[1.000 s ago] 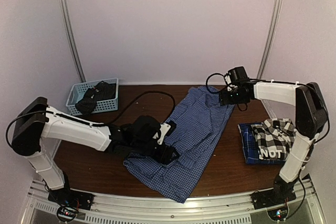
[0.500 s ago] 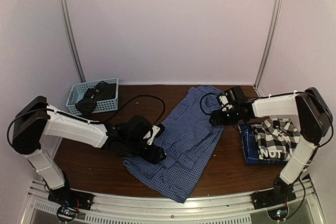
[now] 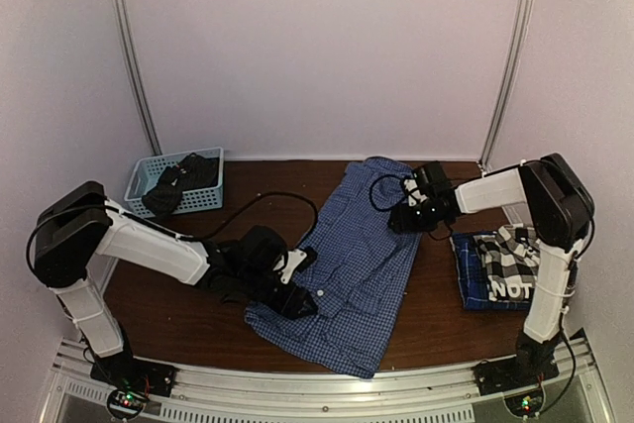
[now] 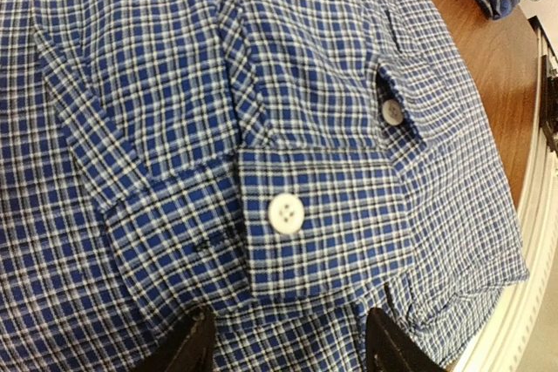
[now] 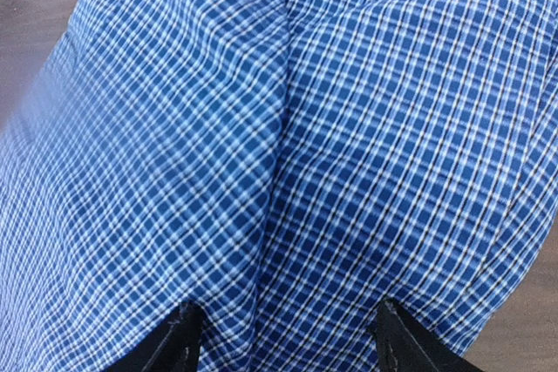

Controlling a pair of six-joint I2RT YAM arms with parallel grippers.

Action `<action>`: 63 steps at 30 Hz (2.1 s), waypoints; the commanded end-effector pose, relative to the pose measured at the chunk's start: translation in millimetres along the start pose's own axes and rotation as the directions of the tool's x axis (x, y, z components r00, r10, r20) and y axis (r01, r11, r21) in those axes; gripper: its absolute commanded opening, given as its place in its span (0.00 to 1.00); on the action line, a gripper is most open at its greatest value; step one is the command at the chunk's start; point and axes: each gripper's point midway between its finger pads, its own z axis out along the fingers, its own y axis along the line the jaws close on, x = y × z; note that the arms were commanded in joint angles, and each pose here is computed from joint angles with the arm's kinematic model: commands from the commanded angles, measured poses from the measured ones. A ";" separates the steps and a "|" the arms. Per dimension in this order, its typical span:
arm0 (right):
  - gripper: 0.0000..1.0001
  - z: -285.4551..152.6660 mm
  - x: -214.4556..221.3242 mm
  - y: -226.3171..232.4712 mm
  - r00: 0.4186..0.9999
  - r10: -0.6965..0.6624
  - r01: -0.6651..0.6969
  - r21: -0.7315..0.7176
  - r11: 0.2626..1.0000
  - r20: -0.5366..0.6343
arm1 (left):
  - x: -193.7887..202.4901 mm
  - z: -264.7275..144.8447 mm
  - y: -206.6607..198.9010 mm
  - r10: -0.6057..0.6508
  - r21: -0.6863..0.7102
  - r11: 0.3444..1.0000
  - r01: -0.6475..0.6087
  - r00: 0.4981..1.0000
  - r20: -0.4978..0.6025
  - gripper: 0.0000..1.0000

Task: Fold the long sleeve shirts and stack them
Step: Rotate the rectangle-folded shirt at the center of the board, then move the rectangle-folded shirt to the center of the board.

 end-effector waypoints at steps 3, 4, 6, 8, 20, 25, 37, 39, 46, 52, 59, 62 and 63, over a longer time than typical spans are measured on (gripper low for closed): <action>0.70 34.5 -0.6 -30.7 0.997 -0.042 0.049 0.100 0.994 -0.069 | 22.7 21.7 -10.6 -0.010 0.068 0.998 0.016 0.996 -0.089 0.60; 0.70 38.5 -4.3 -31.3 0.996 -0.050 0.057 0.101 0.993 -0.068 | 20.8 24.8 -10.9 -0.010 0.069 0.998 0.016 0.996 -0.090 0.60; 0.70 48.1 -11.3 -32.0 0.995 -0.067 0.074 0.098 0.992 -0.069 | 13.0 31.7 -12.7 -0.005 0.070 0.997 0.011 0.996 -0.085 0.60; 0.70 53.7 -21.6 -31.8 0.994 -0.086 0.093 0.102 0.990 -0.065 | 3.7 38.5 -14.9 0.008 0.074 0.997 -0.002 0.997 -0.076 0.60; 0.78 -12.3 -76.2 -25.2 0.983 -0.151 0.132 0.164 0.978 0.105 | -66.8 1.4 -24.9 0.231 -0.093 0.971 -0.218 0.960 0.160 0.69; 0.87 -68.2 -76.9 -23.7 0.965 -0.161 0.115 0.214 0.970 0.208 | -90.8 -41.0 -13.6 0.254 -0.243 0.951 -0.192 0.933 0.254 0.82; 1.00 -187.2 -65.8 -3.1 0.906 -0.090 0.022 0.166 0.986 0.414 | -115.2 -154.3 13.6 0.248 -0.474 0.881 0.014 0.837 0.487 0.98; 1.00 -201.5 -59.3 6.2 0.897 -0.084 0.030 0.131 0.991 0.434 | -114.8 -165.3 12.2 0.263 -0.478 0.878 0.010 0.825 0.501 0.98; 1.00 -221.6 -10.0 39.4 0.907 -0.049 0.083 -0.063 0.995 0.418 | -107.2 -183.8 -2.6 0.340 -0.457 0.883 -0.104 0.812 0.474 0.98; 1.00 -199.7 62.9 72.7 0.958 -0.084 0.141 -0.194 0.971 0.273 | -88.3 -155.5 -24.6 0.411 -0.343 0.893 -0.289 0.836 0.364 0.98; 1.00 -196.3 133.9 99.4 0.971 -0.177 0.207 -0.189 0.960 0.164 | -50.2 -117.8 -26.3 0.413 -0.240 0.899 -0.367 0.893 0.180 0.98; 1.00 -197.5 163.3 108.3 0.976 -0.191 0.211 -0.230 0.950 0.105 | -27.4 -99.2 -29.3 0.423 -0.201 0.895 -0.397 0.900 0.104 0.98; 0.98 -198.4 171.2 111.8 0.977 -0.193 0.211 -0.247 0.946 0.094 | -18.7 -91.3 -33.5 0.432 -0.183 0.892 -0.413 0.898 0.081 0.98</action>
